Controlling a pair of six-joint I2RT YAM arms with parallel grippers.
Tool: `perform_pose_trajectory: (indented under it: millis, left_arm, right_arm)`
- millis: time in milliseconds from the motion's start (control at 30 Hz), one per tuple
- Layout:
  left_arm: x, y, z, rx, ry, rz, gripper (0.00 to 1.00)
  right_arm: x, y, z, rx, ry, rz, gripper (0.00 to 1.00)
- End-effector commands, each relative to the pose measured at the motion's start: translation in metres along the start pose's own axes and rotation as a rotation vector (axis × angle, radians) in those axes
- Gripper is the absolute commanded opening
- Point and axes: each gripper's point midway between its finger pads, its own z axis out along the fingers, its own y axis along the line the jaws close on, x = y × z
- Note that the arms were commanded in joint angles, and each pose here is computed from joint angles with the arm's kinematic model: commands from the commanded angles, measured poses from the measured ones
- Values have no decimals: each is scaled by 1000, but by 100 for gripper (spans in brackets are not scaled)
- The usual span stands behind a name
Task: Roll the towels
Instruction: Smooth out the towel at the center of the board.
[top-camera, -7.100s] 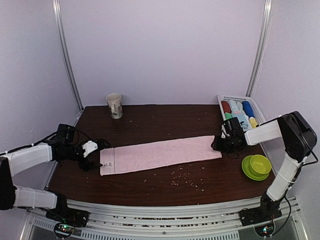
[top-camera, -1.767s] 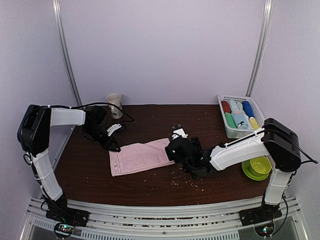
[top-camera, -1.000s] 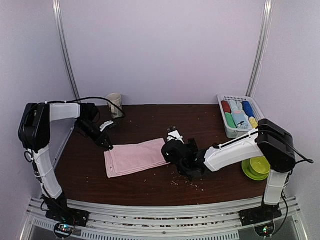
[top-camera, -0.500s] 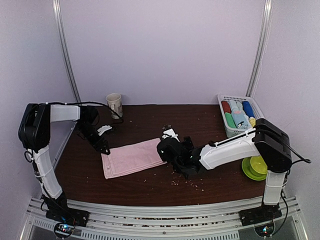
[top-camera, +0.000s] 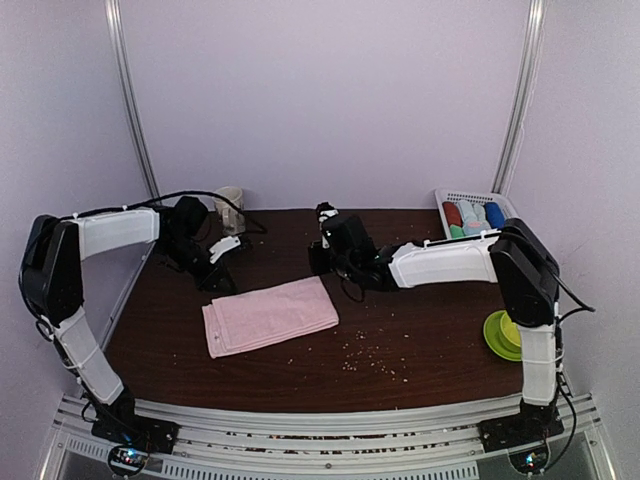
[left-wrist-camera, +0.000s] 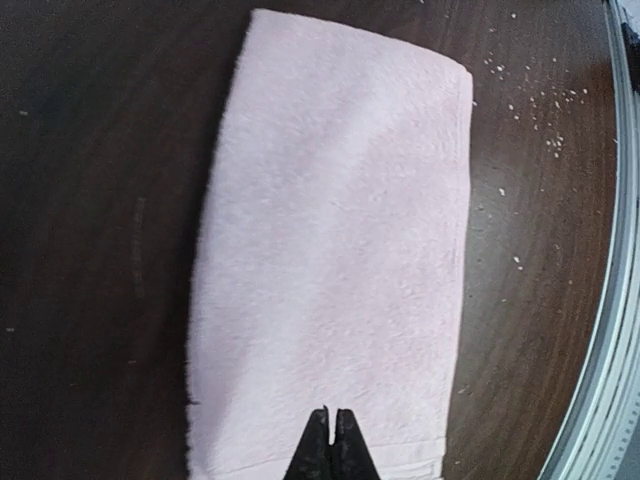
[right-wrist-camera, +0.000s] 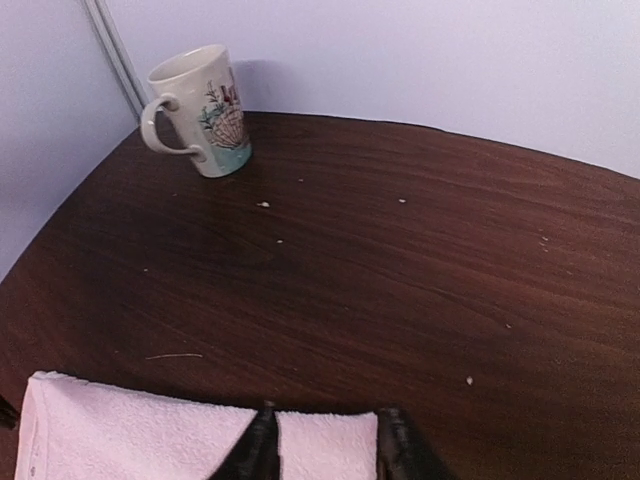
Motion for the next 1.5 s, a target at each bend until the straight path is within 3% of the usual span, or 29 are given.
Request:
perform_pose_trajectory:
  millis: [0, 100, 233, 567, 600, 667, 800, 967, 1167, 1467]
  left_arm:
    - [14, -13, 29, 92, -5, -4, 0]
    - [30, 4, 40, 2, 37, -30, 0]
    - [54, 20, 47, -106, 113, -47, 0]
    - [113, 13, 73, -73, 286, -101, 0]
    - [113, 14, 74, -74, 287, -101, 3]
    - [107, 17, 71, -85, 275, -93, 24]
    - [78, 35, 59, -151, 228, -35, 53]
    - [22, 54, 38, -195, 114, 48, 96]
    - [-30, 76, 7, -308, 4, 104, 98]
    - [-15, 47, 19, -227, -10, 139, 98]
  right_arm:
    - [15, 31, 24, -283, 100, 205, 23]
    - [28, 33, 43, -351, 144, 320, 19]
    - [49, 38, 60, -373, 204, 360, 18]
    - [95, -1, 78, -193, 272, 364, 19]
    - [99, -5, 78, -178, 276, 363, 19]
    - [103, -15, 76, -143, 275, 364, 19]
    - [102, -32, 71, -90, 255, 374, 19]
    - [97, -59, 59, -10, 229, 378, 19]
    - [91, -93, 26, 83, 181, 406, 20]
    - [95, -105, -55, 82, 139, 502, 24]
